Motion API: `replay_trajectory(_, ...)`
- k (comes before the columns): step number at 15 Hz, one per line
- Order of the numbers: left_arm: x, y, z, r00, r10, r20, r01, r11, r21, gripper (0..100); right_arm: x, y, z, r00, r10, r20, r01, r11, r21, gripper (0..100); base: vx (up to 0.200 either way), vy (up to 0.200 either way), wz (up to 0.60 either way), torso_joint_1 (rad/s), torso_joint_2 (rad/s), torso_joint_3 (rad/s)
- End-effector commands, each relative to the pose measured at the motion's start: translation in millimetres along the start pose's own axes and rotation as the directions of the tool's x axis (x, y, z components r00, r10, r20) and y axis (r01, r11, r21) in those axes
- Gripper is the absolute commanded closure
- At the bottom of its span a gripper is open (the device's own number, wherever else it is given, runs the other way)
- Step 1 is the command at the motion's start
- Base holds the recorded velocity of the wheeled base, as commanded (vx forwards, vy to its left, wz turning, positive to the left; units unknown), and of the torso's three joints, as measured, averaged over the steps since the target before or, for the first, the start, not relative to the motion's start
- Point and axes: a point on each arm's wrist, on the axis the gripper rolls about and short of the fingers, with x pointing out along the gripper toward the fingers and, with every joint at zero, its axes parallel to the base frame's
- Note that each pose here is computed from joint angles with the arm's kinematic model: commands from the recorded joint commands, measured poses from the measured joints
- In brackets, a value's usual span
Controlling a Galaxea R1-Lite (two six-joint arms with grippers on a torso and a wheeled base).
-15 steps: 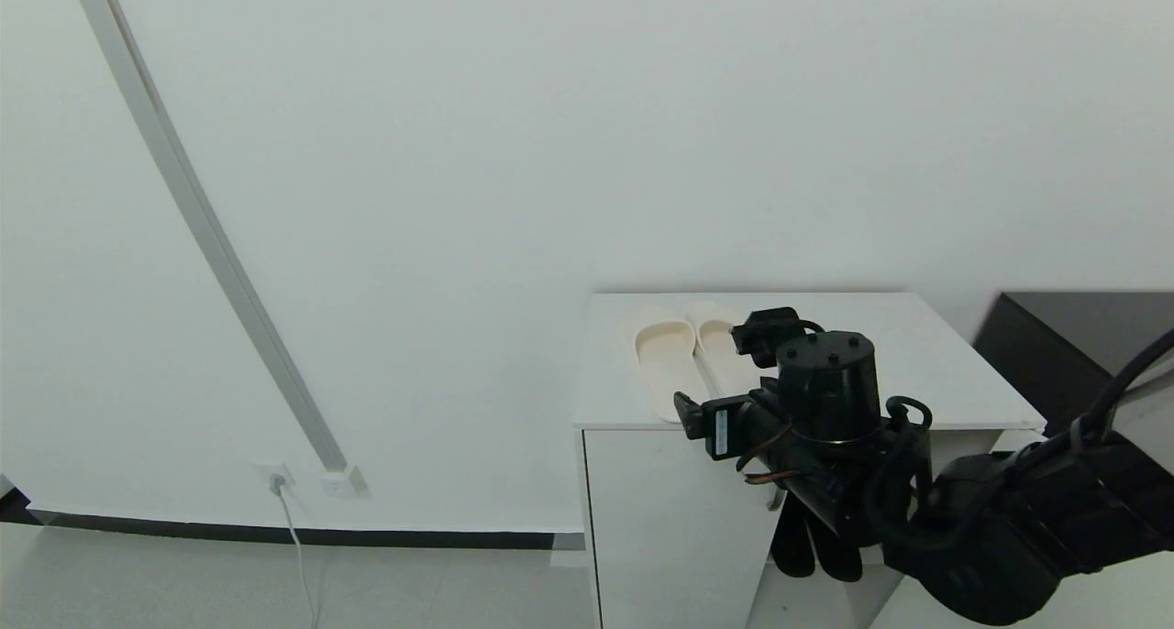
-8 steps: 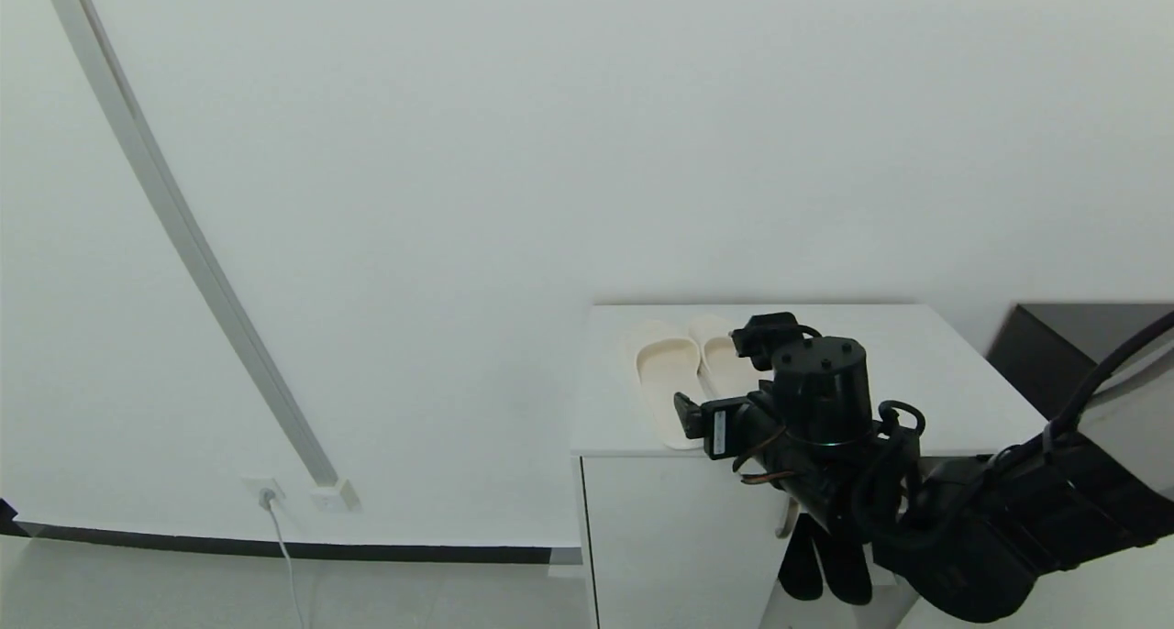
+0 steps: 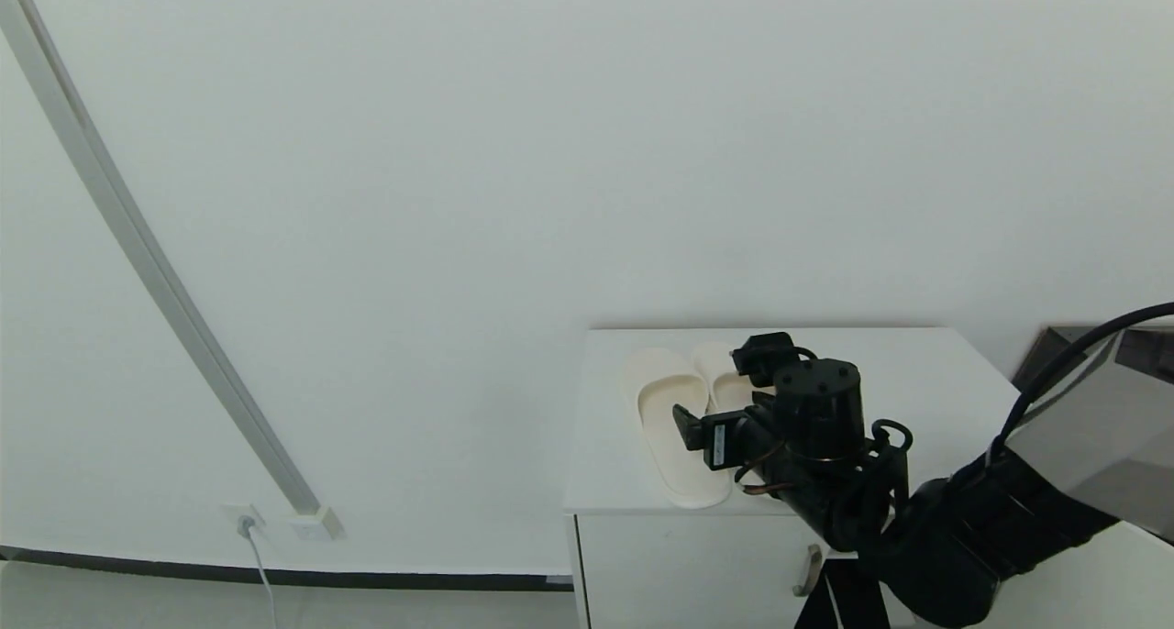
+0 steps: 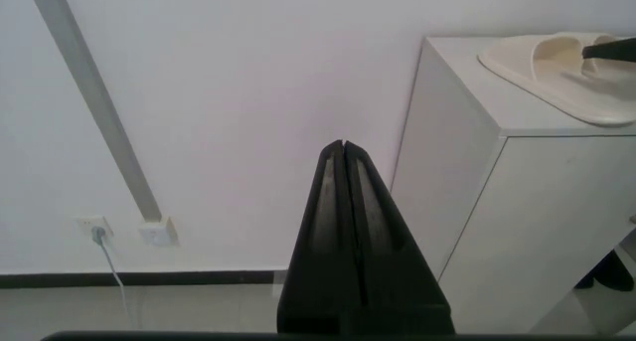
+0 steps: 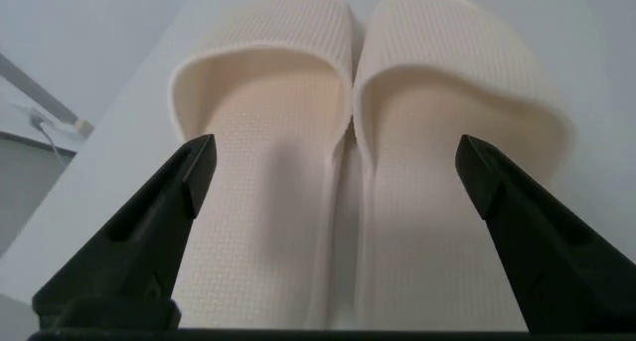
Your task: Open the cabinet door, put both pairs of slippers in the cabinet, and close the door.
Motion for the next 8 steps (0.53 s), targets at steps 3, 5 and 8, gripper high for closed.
replay_trajectory(3,0.1,0.0,0.1,1.0,0.001,0.0,-0.001,1.0,-0.001,100,24.4,-8.0,-10.8,1.0,-0.014,-0.018,0.014,1.0,-0.001,0,0.0,0.0,0.0,0.0,0.0,0.0)
replay_trajectory(5,0.1,0.0,0.1,1.0,0.001,0.0,-0.001,1.0,-0.001,100,36.7,-9.9,-10.4,1.0,-0.016,-0.007,0.016,1.0,-0.007,0,0.0,0.0,0.0,0.0,0.0,0.0)
replay_trajectory(8,0.1,0.0,0.1,1.0,0.001,0.0,-0.001,1.0,-0.001,100,50.6,-6.4,-7.5,1.0,-0.009,0.016,0.009,1.0,-0.01,0,0.0,0.0,0.0,0.0,0.0,0.0)
